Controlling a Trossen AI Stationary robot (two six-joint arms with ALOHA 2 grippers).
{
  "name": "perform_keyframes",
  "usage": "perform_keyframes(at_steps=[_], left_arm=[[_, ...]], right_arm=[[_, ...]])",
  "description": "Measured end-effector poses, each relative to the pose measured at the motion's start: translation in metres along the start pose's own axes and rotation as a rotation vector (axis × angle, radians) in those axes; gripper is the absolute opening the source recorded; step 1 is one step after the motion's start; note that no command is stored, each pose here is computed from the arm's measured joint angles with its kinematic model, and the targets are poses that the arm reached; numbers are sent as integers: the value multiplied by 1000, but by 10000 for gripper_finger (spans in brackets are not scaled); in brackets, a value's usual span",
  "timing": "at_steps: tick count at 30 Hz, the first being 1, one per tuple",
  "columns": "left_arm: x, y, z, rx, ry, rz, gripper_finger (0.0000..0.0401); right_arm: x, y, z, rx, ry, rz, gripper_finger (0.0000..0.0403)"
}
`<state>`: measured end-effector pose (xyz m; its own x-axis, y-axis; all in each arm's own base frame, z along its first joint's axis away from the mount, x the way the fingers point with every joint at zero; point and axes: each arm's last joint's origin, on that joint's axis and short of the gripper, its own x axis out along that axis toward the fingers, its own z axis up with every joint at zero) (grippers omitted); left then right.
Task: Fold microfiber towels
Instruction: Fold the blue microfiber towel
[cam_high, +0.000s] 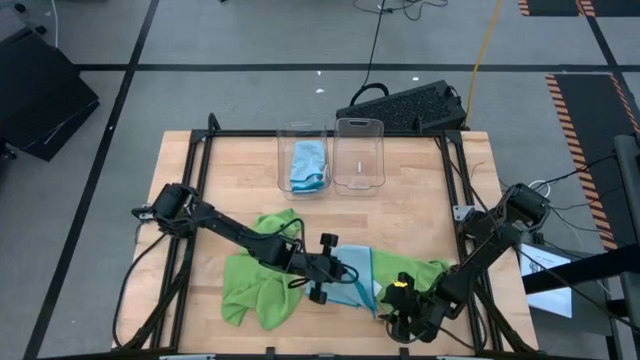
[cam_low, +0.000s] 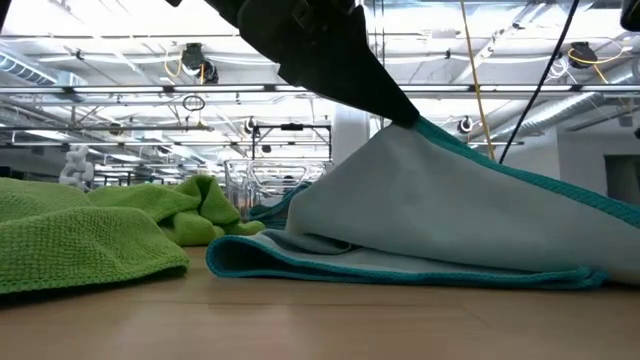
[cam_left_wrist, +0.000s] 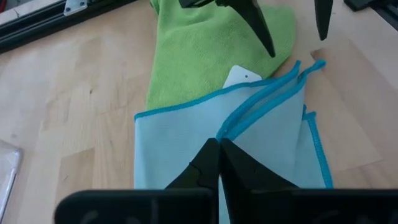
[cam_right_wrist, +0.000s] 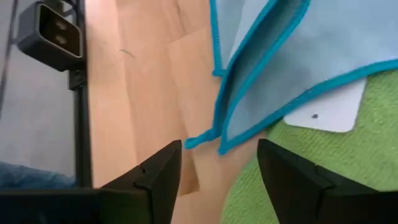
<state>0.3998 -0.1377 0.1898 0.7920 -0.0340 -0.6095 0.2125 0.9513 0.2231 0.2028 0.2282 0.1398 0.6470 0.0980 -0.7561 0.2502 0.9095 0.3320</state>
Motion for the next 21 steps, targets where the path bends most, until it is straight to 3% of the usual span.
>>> perform_keyframes(at_steps=[8, 21], left_arm=[[0, 1, 0, -1, 0, 3, 7], [1, 4, 0, -25, 2, 2, 5]], right_arm=[[10, 3, 2, -13, -39, 25, 258], [39, -2, -7, -46, -37, -14, 210]])
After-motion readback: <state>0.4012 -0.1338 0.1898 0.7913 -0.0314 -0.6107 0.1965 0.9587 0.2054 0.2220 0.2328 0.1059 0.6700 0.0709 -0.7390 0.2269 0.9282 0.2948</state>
